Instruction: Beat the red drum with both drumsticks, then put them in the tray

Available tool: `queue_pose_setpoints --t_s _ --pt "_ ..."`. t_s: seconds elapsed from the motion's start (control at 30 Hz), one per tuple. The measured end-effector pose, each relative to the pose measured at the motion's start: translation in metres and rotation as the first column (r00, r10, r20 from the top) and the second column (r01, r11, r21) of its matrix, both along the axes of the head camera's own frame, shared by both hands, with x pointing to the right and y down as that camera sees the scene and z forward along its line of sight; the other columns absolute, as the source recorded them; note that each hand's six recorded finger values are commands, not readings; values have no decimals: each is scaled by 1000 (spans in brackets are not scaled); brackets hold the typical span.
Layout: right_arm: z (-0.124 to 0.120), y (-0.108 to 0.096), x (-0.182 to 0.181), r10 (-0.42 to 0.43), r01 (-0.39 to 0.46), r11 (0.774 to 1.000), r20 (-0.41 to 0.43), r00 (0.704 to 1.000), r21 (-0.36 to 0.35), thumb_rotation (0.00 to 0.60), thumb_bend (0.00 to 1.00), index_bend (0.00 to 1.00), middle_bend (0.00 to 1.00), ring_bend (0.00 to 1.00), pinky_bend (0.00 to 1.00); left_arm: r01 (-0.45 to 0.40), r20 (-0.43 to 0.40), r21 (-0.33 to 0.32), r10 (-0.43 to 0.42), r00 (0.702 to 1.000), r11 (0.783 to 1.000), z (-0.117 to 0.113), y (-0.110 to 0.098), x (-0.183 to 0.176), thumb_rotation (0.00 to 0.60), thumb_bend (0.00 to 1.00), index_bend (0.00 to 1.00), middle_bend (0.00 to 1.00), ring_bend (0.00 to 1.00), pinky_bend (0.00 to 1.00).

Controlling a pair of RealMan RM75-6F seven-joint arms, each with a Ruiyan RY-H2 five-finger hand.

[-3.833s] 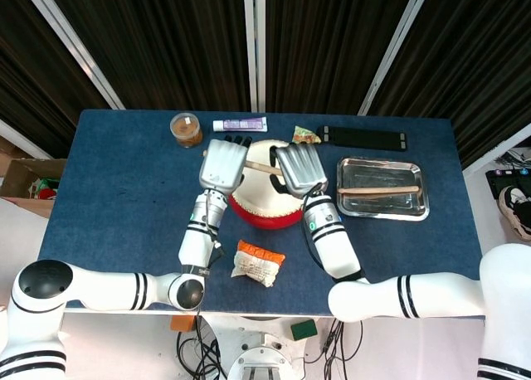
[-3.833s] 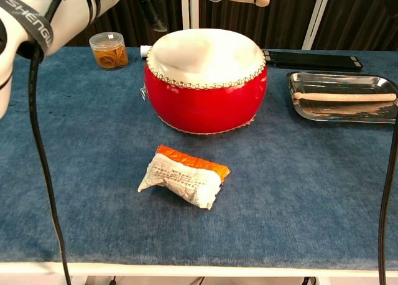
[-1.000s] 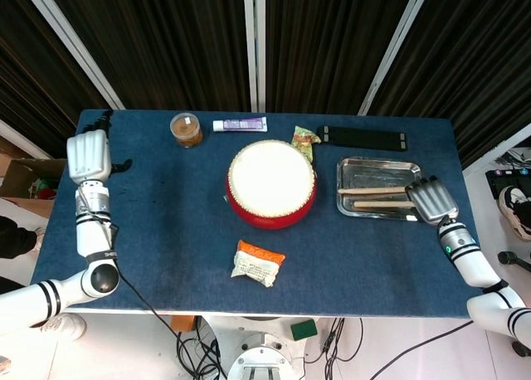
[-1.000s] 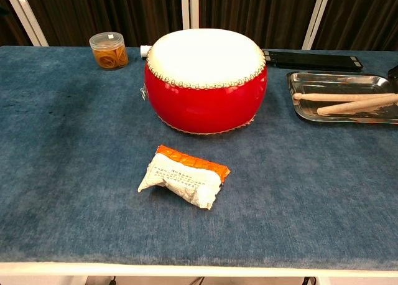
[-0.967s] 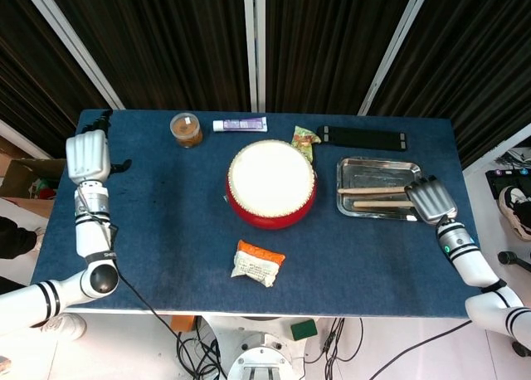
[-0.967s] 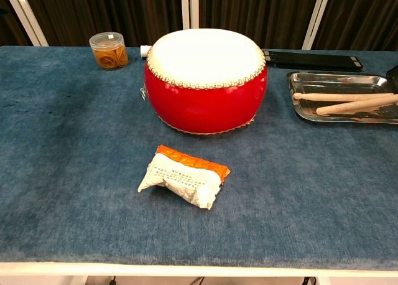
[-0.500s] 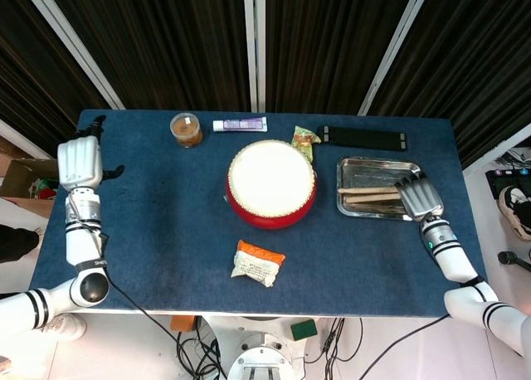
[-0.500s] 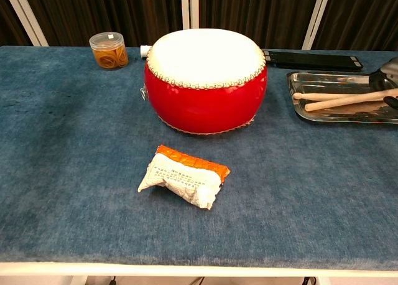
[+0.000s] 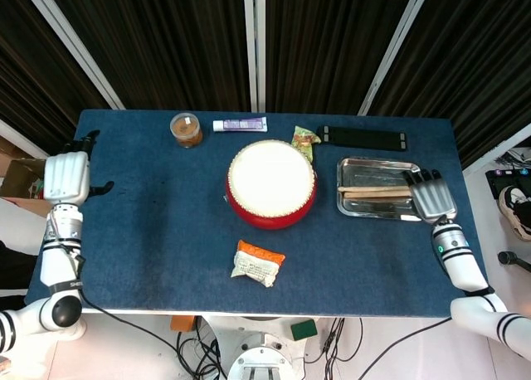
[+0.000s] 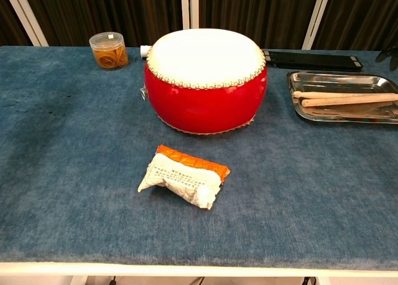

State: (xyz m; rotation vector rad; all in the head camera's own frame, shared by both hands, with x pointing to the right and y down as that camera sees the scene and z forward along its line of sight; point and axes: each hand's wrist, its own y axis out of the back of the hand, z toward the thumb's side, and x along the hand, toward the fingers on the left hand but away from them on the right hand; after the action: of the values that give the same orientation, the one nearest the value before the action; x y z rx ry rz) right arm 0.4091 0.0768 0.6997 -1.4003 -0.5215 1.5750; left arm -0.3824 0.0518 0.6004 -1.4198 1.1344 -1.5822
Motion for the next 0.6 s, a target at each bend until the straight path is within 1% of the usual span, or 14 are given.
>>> queue_pose_setpoints --t_s 0.07,0.13,0.2,0.27,0.4,0.47,0.53,0.6 --pt "-16 2 5 31 -32 999 48 998 21 600 435 180 279 157 269 -21 -5 -1 21 1000 1000 -3 8 -5 600 99 124 201 178 349" --pt "-37 6 14 71 -76 996 109 991 43 600 435 180 261 133 244 -37 -11 2 37 999 999 -6 16 -10 600 94 125 178 164 331" --pt "-58 13 24 113 -124 991 170 979 56 600 435 171 230 96 205 -59 -15 8 59 998 998 -10 26 -16 600 90 125 160 149 313" --pt "-74 21 33 145 -161 985 216 966 60 600 433 148 198 62 167 -85 -11 12 85 996 996 -13 39 -21 600 78 125 148 139 295" --pt "-103 43 54 206 -231 972 304 930 48 600 381 103 151 11 109 -120 12 18 119 993 993 -20 68 -35 600 65 126 136 119 250" --pt "-111 55 61 225 -252 967 337 914 39 600 370 95 143 1 96 -131 31 26 130 991 991 -24 84 -44 600 61 130 136 118 249" --pt "-120 70 69 247 -279 960 373 894 34 600 362 93 142 0 93 -137 46 33 135 990 990 -28 99 -51 600 62 134 136 119 249" --pt "-126 86 77 266 -304 952 400 877 34 600 360 93 141 0 93 -136 58 33 134 989 990 -31 118 -57 600 62 135 136 119 249"
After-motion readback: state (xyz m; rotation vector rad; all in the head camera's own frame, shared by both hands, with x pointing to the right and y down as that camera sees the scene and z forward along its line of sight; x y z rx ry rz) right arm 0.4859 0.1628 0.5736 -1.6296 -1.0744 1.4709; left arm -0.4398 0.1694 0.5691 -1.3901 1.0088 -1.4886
